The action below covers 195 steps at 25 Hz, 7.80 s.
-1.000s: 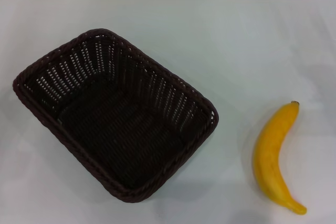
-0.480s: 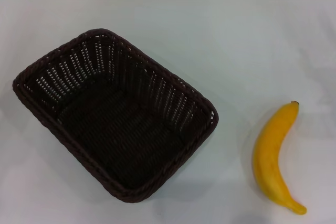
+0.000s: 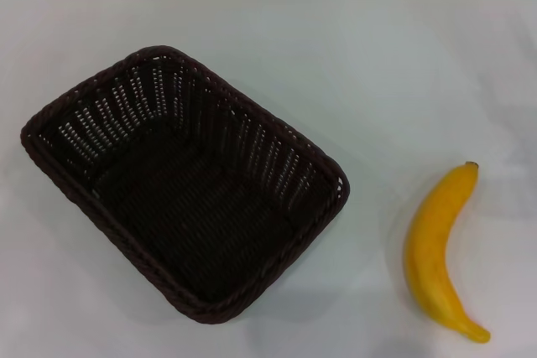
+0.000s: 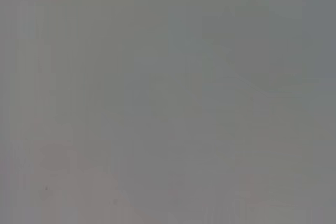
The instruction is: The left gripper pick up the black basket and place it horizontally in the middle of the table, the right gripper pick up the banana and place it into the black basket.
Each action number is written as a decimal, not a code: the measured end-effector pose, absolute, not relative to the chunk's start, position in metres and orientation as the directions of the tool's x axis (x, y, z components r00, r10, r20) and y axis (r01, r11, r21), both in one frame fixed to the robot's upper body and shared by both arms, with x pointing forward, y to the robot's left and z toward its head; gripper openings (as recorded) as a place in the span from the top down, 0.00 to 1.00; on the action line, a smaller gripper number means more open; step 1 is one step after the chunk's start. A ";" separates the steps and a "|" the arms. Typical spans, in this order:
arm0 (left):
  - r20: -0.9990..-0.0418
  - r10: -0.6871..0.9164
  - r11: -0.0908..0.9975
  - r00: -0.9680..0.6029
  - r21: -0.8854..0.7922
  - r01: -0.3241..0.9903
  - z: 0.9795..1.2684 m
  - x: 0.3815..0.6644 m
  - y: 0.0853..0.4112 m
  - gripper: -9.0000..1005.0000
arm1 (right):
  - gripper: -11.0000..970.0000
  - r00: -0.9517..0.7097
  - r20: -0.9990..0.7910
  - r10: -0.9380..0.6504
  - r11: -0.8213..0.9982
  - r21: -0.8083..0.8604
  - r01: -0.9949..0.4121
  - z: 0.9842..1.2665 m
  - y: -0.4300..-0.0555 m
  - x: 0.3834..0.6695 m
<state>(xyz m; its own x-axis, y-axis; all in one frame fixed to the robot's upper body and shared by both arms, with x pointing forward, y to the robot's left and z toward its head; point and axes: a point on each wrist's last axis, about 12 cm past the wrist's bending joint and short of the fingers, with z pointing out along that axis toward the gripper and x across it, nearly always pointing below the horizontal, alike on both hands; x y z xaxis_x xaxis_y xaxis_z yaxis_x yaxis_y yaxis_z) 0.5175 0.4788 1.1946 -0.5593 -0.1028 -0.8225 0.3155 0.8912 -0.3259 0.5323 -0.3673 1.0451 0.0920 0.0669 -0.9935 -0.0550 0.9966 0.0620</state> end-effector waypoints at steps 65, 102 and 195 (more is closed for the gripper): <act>-0.637 0.445 0.680 -0.630 -0.217 0.700 1.148 0.616 0.327 0.76 | 0.10 0.038 -0.998 0.051 0.997 0.048 -0.058 1.044 -0.358 0.549; -0.575 -0.121 0.752 -0.809 -0.585 0.303 1.192 0.605 0.306 0.74 | 0.10 0.104 -0.995 0.005 1.000 0.002 -0.028 1.053 -0.381 0.536; -0.762 -0.064 0.690 -0.644 -0.500 0.524 1.221 0.568 0.402 0.20 | 0.10 0.022 -0.996 0.090 0.981 0.085 -0.177 1.114 -0.443 0.524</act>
<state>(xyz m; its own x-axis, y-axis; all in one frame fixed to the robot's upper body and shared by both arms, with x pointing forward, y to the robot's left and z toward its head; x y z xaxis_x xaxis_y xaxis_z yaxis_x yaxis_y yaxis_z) 0.5682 0.4016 1.2209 -0.6441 -0.0640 -0.7622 0.5236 0.6896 -0.5003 0.5242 -0.4433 1.1142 0.0225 0.0904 -0.9957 -0.1766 0.9806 0.0851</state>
